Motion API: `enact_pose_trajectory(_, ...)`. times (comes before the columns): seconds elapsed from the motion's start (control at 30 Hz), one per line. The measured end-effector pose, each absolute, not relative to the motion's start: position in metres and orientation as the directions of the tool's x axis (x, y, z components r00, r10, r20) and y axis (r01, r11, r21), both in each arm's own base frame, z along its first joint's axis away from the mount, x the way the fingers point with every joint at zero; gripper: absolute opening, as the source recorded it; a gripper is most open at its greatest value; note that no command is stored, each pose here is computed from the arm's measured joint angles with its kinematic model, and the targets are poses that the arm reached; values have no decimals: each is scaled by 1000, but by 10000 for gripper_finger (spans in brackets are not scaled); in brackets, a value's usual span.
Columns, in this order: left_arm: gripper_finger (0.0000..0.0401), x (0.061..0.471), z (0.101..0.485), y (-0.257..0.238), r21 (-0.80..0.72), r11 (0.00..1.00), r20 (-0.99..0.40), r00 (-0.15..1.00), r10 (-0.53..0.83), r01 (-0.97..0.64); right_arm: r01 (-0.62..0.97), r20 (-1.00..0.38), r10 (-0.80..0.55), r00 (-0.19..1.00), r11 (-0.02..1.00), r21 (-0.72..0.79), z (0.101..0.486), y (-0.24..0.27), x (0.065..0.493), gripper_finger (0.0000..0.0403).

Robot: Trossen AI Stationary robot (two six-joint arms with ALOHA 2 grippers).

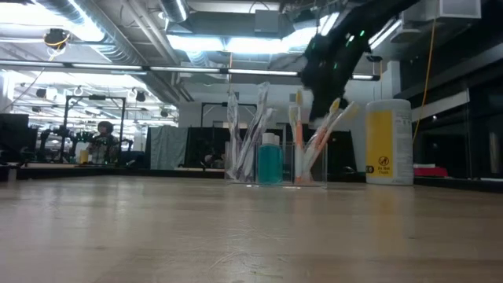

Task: Pick & Place toothbrushing station
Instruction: Put the orange toothbrush into the right section of the transparent organizer

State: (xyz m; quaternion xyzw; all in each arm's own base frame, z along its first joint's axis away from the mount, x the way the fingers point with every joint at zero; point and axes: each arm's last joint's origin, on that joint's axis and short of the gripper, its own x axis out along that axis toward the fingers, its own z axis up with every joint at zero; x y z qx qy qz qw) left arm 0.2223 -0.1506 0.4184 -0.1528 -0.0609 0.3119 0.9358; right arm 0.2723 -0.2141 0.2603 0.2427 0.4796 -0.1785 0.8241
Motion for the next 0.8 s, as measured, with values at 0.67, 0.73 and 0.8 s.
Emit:
enact_pose_trajectory(0.67, 157, 251, 390, -97, -350, 847, -214, 915, 343, -400, -55, -332, 281, 900, 831, 553, 420, -46, 234, 16)
enact_pose_trajectory(0.73, 165, 257, 397, -84, -345, 842, -157, 910, 384, -415, -96, -287, 300, 910, 824, 559, 427, -32, 234, 16)
enact_pose_trajectory(0.8, 172, 263, 404, -70, -368, 836, -104, 911, 399, -408, -135, -252, 324, 912, 817, 561, 432, -19, 235, 16)
